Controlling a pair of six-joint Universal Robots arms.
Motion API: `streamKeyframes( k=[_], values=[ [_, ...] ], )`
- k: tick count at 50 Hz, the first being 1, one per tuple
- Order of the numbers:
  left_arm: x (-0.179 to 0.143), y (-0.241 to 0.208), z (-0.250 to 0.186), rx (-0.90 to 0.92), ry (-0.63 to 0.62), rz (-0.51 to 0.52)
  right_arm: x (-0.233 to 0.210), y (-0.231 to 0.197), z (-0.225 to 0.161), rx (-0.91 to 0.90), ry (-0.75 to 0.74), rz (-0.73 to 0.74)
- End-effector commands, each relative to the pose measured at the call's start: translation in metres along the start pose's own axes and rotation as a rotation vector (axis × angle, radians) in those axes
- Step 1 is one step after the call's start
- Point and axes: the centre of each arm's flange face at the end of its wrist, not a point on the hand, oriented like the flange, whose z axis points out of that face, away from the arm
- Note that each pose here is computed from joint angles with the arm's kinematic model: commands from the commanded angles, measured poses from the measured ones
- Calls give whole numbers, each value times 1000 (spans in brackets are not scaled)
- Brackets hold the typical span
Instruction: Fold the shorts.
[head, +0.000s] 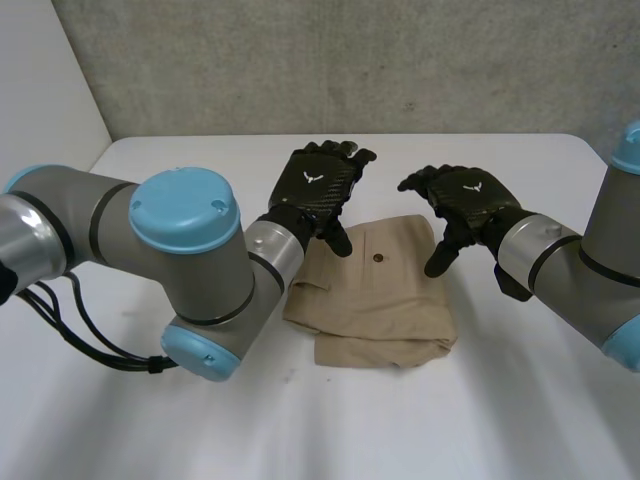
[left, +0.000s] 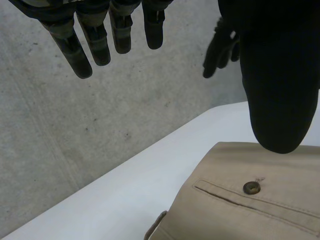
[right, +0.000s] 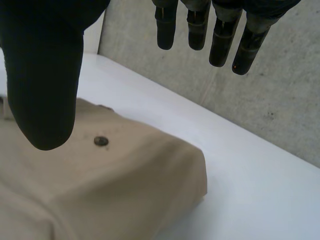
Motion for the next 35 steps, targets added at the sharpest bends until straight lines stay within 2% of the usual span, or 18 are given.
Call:
streamKeyframes(
  k=[1, 5, 9, 13, 20, 24, 30, 35],
  values=[
    [-2, -5, 0, 9, -12, 3, 1, -7, -2, 11, 9, -12],
    [-2, 2, 6, 0, -11, 3, 5, -7, 3, 8, 44, -7],
    [-1, 18, 8, -55, -8, -1, 10, 8, 10, -71, 106, 10],
    [2, 53, -1, -241, 5, -8, 14, 26, 21, -150, 131, 28],
    [3, 81, -6, -339, -13, -1, 15, 55, 36, -239, 119, 42],
    [-2, 101, -5, -391, -68, 24, 15, 67, 41, -270, 116, 42],
    [-3, 113, -11, -435, -54, 89, 14, 77, 42, -315, 104, 38],
    [-3, 108, -17, -438, -44, 130, 16, 77, 41, -323, 100, -29]
  ],
)
